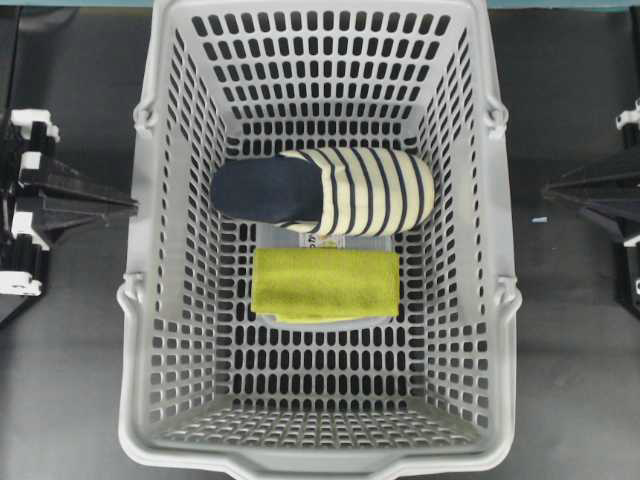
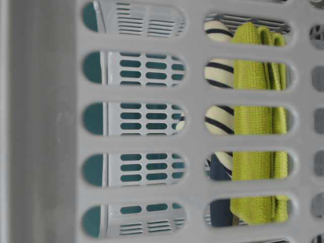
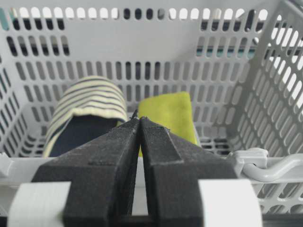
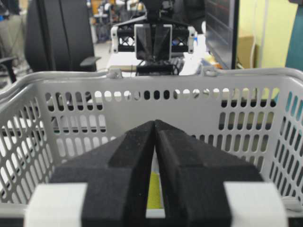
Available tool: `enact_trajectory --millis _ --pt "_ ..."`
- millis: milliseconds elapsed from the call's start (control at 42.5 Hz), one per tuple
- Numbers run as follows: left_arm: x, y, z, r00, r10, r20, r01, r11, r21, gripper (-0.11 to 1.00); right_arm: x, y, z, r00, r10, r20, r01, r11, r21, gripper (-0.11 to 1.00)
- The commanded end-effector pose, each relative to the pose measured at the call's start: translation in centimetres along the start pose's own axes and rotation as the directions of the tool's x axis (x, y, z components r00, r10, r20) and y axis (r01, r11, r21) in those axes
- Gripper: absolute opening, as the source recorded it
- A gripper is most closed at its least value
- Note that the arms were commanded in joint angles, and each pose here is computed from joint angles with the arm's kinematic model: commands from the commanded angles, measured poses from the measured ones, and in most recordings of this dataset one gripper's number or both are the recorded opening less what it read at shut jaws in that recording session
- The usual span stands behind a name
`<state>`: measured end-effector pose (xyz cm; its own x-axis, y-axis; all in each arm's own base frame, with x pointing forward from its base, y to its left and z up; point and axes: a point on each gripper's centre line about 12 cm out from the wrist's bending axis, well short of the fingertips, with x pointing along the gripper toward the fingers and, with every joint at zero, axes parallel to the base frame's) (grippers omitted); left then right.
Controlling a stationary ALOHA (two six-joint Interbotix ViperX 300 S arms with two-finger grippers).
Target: Pick up the yellow cloth from the shopping basket with the left arm.
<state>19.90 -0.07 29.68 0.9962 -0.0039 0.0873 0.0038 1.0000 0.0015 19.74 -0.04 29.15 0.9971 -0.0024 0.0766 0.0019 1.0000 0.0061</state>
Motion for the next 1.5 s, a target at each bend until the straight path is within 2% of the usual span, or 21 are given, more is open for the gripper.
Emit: enact_trajectory --millis 0,71,94,259,423,588,752,846,1011,1058,1105,1340,1411,1481 --pt "0.6 0.0 2.0 1.0 -0.005 0.009 0.005 1.0 0.024 0.06 0.3 0.0 0.6 1.0 -0.002 0.012 0.002 1.0 0.014 0.0" --pt "1.1 0.0 2.9 1.0 -0.002 -0.028 0.003 1.0 0.023 0.01 0.3 -0.1 0.4 1.0 -0.006 -0.005 0.006 0.999 0.034 0.03" --pt "1.2 0.0 3.1 0.999 -0.001 -0.043 0.002 1.0 0.021 0.0 0.3 -0.1 0.2 1.0 -0.007 -0.018 0.008 0.999 0.043 0.0" --pt "2.5 0.1 5.0 0.985 0.006 -0.171 -0.003 1.0 0.019 0.0 0.2 -0.2 -0.4 0.996 -0.011 -0.087 0.018 0.996 0.084 -0.01" --pt "4.3 0.2 6.8 0.963 0.013 -0.269 -0.007 1.0 0.023 0.0 0.2 -0.5 -0.6 0.992 -0.028 -0.127 0.041 0.994 0.098 -0.01" --pt "7.0 0.2 7.7 0.919 0.016 -0.395 -0.006 1.0 0.026 0.0 0.3 -0.7 -0.2 0.99 -0.037 -0.136 0.049 0.995 0.091 -0.01" --pt "10.2 -0.1 7.8 0.862 0.012 -0.507 0.004 1.0 0.03 0.0 0.3 -0.7 -0.2 0.988 -0.036 -0.15 0.05 0.995 0.091 0.02" --pt "12.1 -0.3 7.3 0.83 0.008 -0.558 0.01 1.0 0.029 0.0 0.3 -0.7 -0.2 0.988 -0.036 -0.151 0.051 0.994 0.094 0.16" --pt "15.4 -0.5 6.1 0.764 0.007 -0.646 0.01 1.0 0.022 0.01 0.3 -0.7 -0.3 0.987 -0.034 -0.154 0.048 0.995 0.088 0.62" --pt "17.0 -0.6 5.5 0.724 0.009 -0.69 0.011 1.0 0.024 0.05 0.3 -0.7 -0.2 0.988 -0.036 -0.153 0.05 0.995 0.088 0.74" --pt "18.1 -0.6 4.8 0.698 0.009 -0.716 0.012 1.0 0.025 0.16 0.3 -0.7 -0.2 0.988 -0.034 -0.153 0.048 0.995 0.088 0.78" --pt "22.4 -2.4 1.5 0.59 -0.012 -0.807 0.052 0.998 0.023 0.81 0.2 -0.7 -0.2 0.988 -0.036 -0.151 0.05 0.995 0.088 0.76" --pt "23.3 -2.9 0.2 0.565 -0.017 -0.825 0.068 0.997 0.027 0.89 0.2 -0.7 -0.2 0.988 -0.036 -0.15 0.049 0.995 0.088 0.76" --pt "24.2 -3.4 -1.6 0.533 -0.02 -0.846 0.078 0.997 0.026 0.87 0.2 -0.7 -0.1 0.988 -0.036 -0.148 0.049 0.995 0.088 0.76"
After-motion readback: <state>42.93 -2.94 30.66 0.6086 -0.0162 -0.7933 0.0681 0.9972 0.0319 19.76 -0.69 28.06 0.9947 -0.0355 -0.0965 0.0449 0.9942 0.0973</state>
